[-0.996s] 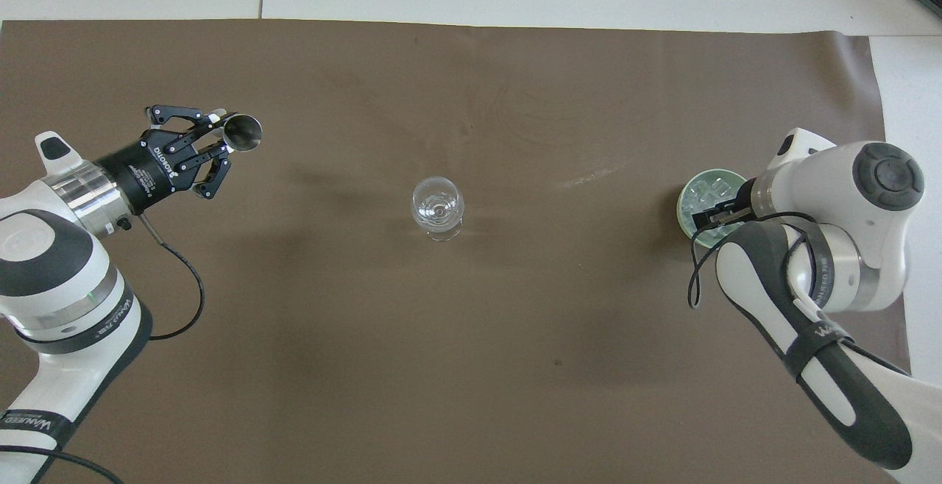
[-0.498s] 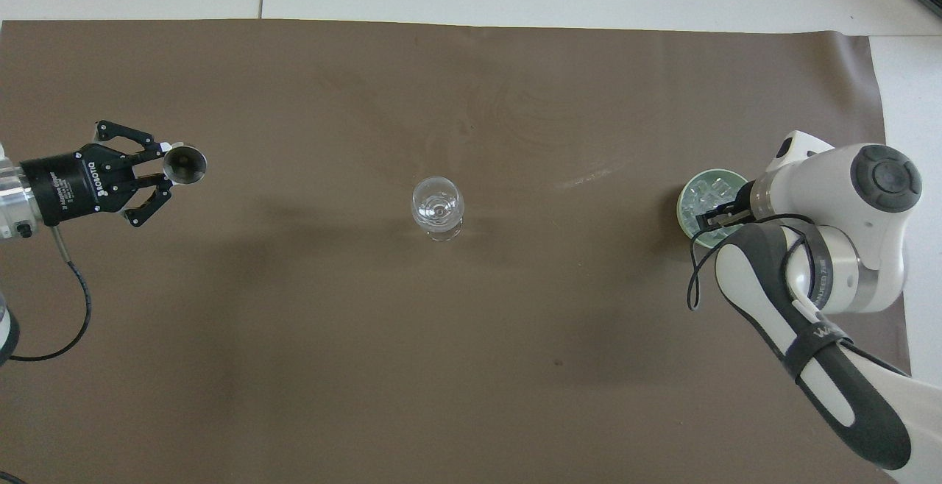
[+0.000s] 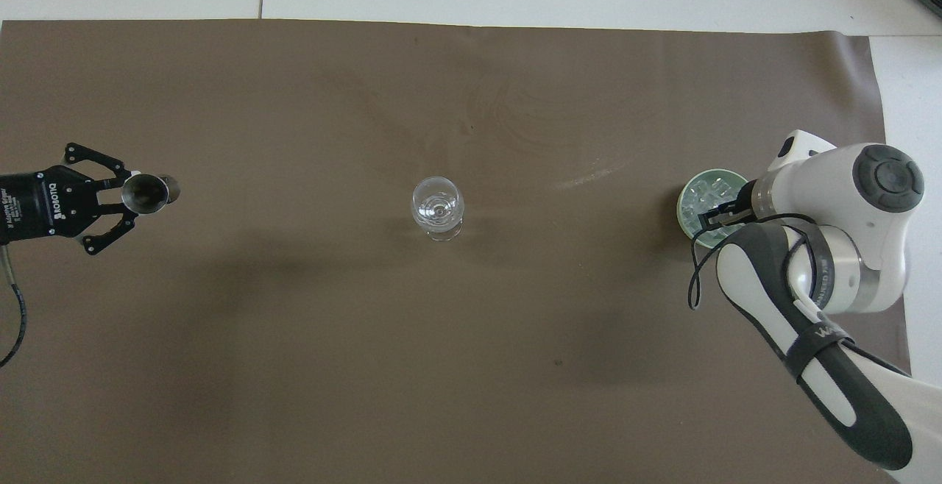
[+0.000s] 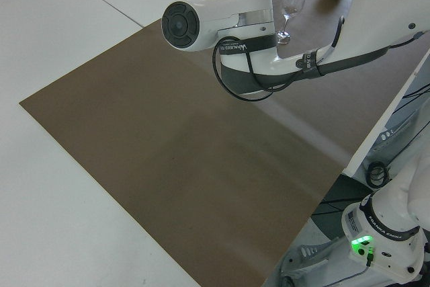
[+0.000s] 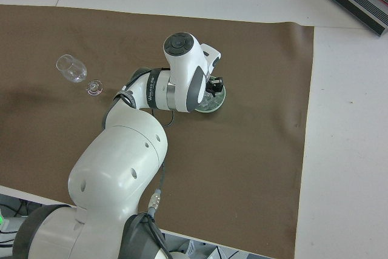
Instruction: Pour wine and add ice with both arms
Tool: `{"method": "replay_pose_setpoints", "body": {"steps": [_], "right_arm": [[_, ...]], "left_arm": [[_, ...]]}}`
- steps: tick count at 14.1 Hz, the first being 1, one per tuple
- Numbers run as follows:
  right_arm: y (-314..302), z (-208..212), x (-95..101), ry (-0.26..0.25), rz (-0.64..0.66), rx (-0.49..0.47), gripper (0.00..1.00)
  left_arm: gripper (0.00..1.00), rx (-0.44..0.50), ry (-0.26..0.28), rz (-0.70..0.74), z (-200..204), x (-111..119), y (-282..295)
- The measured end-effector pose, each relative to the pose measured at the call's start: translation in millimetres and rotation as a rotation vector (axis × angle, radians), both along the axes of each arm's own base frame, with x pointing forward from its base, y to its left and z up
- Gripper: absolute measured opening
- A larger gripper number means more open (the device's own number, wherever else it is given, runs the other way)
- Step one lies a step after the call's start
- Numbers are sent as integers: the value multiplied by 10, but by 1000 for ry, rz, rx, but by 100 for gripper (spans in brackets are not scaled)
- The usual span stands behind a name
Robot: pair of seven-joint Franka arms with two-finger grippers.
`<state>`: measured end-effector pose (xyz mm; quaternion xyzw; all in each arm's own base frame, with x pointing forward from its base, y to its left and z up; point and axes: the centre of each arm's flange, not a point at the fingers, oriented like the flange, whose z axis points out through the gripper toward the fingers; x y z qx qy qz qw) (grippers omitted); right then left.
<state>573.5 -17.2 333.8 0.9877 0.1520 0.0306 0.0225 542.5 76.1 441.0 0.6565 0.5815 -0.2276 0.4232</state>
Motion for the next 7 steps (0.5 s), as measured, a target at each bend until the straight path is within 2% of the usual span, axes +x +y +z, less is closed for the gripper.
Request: {"method": "replay_pose_setpoints", "body": {"steps": [3,4,7], "right_arm": [[-3,3,2,-1,0,0,51],[-3,6,3,-3,-1,0,46],[-4,15,9,-5,-1,0,42]], "left_arm": [[22,-39,67,16,-108,-33,99],[22,-64,95,32,-184,-39,192],[22,-116,161,38,-388,44,397]]}}
